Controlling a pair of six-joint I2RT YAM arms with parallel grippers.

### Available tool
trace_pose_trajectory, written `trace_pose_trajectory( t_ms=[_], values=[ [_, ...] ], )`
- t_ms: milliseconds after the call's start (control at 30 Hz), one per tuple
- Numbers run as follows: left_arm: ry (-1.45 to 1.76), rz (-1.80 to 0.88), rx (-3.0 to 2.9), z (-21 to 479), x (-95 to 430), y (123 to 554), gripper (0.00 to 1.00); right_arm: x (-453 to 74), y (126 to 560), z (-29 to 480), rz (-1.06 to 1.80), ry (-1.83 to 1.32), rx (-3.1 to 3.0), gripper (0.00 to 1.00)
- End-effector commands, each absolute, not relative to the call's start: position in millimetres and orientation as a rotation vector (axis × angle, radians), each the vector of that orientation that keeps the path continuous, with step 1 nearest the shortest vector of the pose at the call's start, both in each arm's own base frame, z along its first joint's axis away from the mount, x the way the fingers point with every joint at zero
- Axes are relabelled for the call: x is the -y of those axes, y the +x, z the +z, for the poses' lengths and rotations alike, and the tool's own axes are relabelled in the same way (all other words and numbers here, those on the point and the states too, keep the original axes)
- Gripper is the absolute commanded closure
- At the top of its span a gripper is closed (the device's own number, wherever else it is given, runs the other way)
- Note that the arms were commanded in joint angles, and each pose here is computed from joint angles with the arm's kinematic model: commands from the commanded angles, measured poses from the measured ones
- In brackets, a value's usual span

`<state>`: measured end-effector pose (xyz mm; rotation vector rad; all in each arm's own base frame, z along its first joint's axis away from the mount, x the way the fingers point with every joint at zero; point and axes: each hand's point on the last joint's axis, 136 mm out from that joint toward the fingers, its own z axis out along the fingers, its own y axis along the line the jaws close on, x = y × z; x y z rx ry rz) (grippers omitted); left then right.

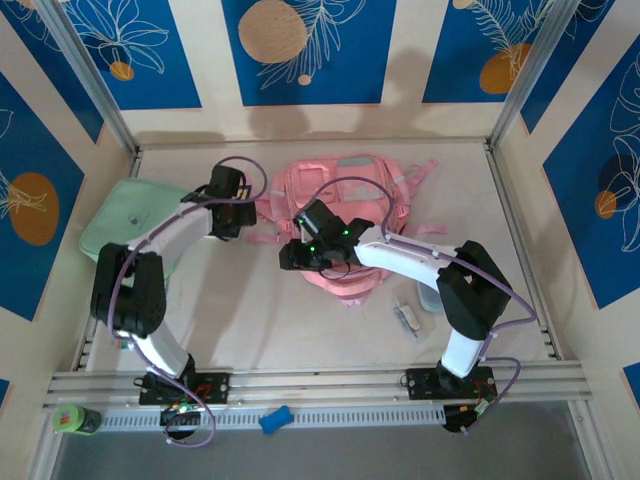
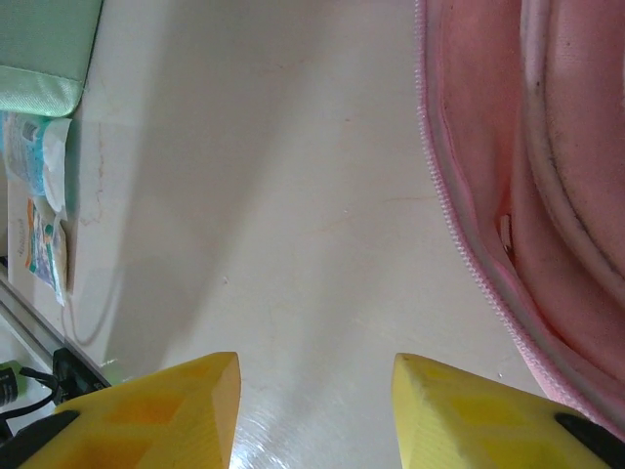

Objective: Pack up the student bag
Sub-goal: Move the book to the middle-left of the table.

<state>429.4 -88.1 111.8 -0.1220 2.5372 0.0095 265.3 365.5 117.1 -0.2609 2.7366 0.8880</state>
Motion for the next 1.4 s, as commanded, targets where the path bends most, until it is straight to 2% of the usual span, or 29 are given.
trace_pose_trajectory(
  t_ms=[0,233,567,800,1067,1233,1367],
  values=[
    [-0.105,0.046,-2.536,111,80,456,0.17,-365,266,129,0.919,-0.276,-2.697,0.55],
    [-0.136,0.054,-2.581,85,75,506,0.08,-355,262,132,0.920,-0.256,-2.702,0.55],
    [-0.186,0.054,-2.578,65,66,562,0.00,-346,262,142,0.910,-0.238,-2.689,0.55],
    [-0.245,0.067,-2.620,53,48,581,0.01,-339,265,144,0.900,-0.216,-2.694,0.55],
    [-0.440,0.030,-2.697,33,35,566,0.00,-335,269,146,0.923,-0.188,-2.693,0.55],
    [-0.520,-0.001,-2.757,23,40,543,0.07,-329,270,145,0.919,-0.172,-2.699,0.55],
    [-0.561,-0.065,-2.731,25,48,522,0.10,-324,270,145,0.923,-0.166,-2.698,0.55]
  ],
)
